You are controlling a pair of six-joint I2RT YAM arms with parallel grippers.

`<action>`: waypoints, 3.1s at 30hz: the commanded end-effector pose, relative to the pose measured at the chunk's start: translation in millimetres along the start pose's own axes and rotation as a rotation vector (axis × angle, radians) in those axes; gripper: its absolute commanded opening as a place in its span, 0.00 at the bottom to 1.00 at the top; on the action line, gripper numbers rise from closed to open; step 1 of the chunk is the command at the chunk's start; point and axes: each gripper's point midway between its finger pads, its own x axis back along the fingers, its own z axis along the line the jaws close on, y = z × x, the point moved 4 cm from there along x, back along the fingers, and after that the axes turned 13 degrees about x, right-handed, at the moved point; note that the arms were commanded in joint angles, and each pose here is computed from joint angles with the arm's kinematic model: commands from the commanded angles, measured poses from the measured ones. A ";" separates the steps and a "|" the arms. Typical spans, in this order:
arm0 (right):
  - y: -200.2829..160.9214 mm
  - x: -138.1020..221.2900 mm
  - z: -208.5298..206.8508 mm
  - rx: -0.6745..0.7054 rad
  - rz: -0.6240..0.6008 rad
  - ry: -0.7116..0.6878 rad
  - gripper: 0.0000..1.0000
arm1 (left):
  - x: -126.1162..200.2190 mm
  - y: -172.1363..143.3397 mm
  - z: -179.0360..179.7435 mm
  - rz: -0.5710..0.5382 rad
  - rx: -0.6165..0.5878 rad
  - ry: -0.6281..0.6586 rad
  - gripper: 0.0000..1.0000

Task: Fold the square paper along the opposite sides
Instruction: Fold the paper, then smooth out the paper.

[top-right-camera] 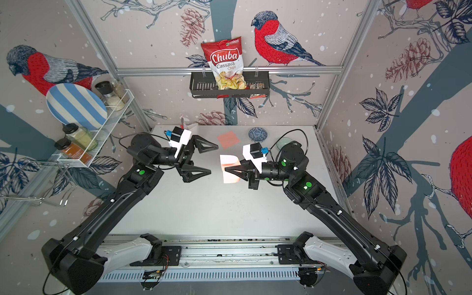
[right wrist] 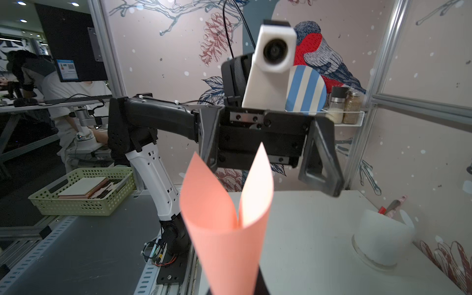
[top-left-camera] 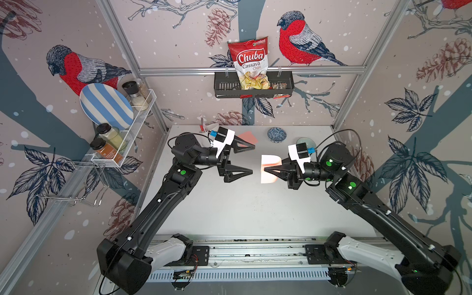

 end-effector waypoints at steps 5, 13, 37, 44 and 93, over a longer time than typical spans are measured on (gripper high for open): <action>13.2 -3.7 -1.2 0.046 -0.044 0.041 0.00 | 3.4 3.6 -26.5 -0.003 -0.077 -0.130 0.99; 1.4 -19.0 -16.6 -0.012 -0.011 0.050 0.00 | -2.2 16.4 9.1 -0.086 0.017 -0.008 0.99; -18.4 -36.1 -46.2 -0.069 0.047 -0.040 0.00 | -10.7 14.1 23.7 -0.084 0.023 0.113 0.41; -19.4 -34.8 -44.7 -0.070 0.048 -0.042 0.00 | -9.4 16.7 19.3 -0.091 0.001 0.117 0.26; 1.1 -13.0 -49.5 -0.051 0.022 -0.079 0.35 | -10.7 11.0 18.1 -0.043 -0.010 0.090 0.00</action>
